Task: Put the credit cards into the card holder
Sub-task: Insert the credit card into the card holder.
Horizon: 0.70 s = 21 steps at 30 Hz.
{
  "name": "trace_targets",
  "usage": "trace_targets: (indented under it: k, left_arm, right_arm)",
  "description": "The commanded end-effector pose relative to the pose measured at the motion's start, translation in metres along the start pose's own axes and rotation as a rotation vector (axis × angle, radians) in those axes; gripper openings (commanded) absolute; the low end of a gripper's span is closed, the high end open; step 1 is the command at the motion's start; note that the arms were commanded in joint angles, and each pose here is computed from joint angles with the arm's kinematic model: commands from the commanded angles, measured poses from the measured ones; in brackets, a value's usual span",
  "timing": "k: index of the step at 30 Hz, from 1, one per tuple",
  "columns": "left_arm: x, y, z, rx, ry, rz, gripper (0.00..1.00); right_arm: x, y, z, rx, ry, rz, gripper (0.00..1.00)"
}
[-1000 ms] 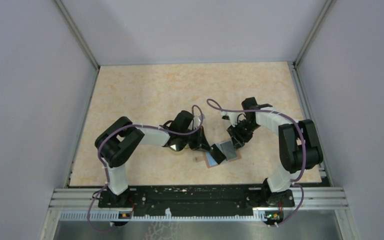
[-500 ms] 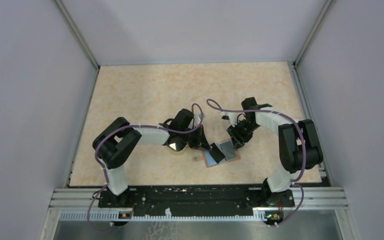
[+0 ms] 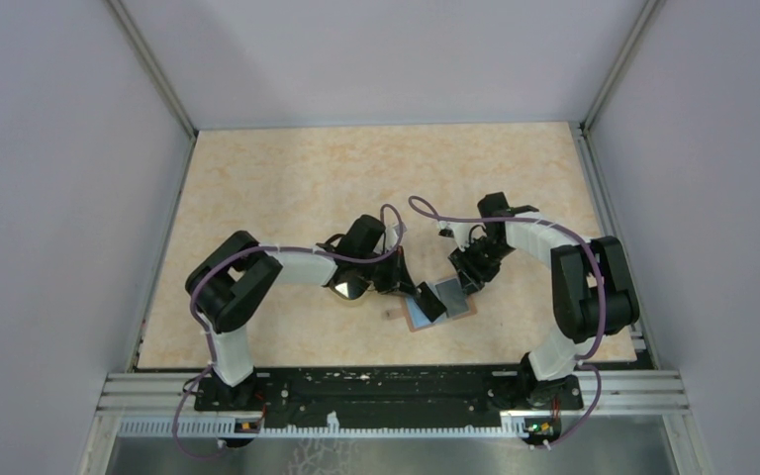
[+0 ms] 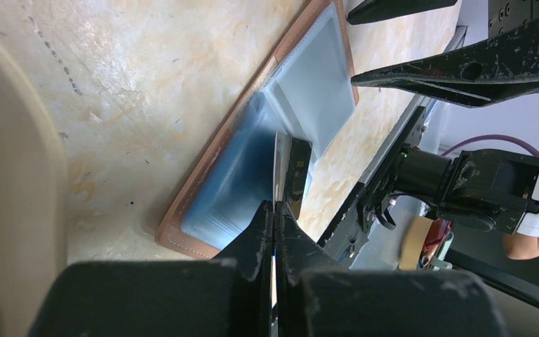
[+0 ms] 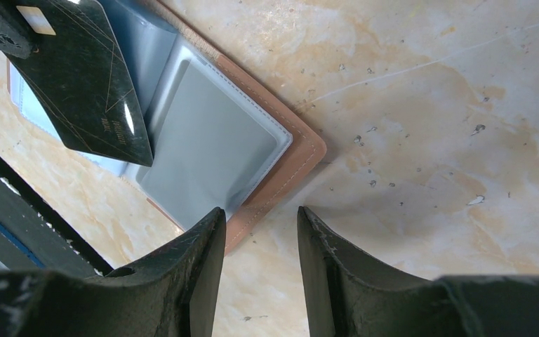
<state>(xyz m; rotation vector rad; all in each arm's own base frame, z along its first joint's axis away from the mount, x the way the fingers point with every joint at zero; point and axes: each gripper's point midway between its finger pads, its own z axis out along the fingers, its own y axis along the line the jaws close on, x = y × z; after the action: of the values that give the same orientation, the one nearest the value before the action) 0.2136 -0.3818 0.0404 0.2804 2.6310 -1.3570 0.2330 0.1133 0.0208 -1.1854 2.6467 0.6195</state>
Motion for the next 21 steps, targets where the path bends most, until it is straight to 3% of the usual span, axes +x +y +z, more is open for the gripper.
trace_targets:
  k: [1, 21]
  left_arm:
    - [-0.010, 0.002, -0.006, -0.034, -0.054, 0.022, 0.00]
    - [-0.007, 0.004, -0.018, -0.019, -0.076, 0.020, 0.00]
  right_arm:
    - [0.000, -0.006, 0.005, 0.012, 0.021, -0.004, 0.43]
    - [0.001, -0.004, 0.007, 0.008, 0.032, -0.007, 0.43]
